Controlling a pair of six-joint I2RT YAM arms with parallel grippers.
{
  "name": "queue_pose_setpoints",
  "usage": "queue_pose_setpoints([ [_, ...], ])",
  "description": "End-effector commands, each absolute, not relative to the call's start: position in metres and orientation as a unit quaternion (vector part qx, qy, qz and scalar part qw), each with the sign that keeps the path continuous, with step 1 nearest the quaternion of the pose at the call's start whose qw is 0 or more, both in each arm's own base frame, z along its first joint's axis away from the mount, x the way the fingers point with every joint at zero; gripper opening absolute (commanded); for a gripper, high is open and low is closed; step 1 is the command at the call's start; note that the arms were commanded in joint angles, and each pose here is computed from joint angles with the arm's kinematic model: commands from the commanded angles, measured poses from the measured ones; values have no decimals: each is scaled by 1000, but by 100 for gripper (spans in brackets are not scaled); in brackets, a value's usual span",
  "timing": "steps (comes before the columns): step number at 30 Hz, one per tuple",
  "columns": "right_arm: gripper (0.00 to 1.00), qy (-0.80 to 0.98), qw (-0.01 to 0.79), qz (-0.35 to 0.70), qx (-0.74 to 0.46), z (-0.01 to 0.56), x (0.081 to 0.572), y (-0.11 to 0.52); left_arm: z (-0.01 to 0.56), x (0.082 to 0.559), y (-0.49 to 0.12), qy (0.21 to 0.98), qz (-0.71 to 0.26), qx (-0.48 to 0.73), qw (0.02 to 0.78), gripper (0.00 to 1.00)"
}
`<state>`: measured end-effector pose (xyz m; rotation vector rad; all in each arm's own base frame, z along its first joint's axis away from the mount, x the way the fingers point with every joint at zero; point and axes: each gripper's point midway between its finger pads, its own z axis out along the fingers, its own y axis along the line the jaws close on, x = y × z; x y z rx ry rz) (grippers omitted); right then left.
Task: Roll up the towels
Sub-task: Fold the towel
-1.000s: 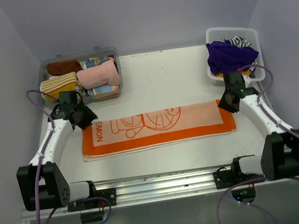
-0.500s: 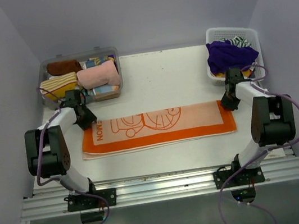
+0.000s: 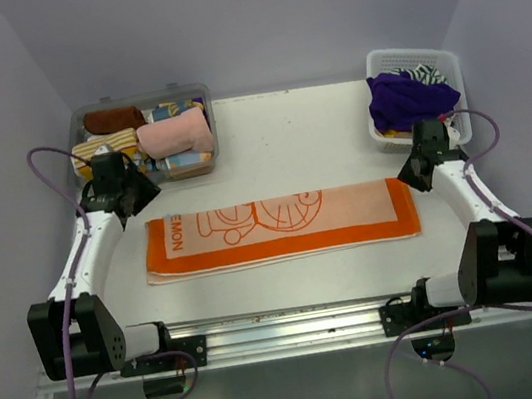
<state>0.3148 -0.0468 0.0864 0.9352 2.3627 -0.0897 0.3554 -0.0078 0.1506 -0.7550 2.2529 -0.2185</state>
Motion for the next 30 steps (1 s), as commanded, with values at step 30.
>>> queue_pose_setpoints([
  [30, 32, 909, 224, -4, 350, 36, 294, -28, 41, 312, -16, 912, -142, -325, 206, 50],
])
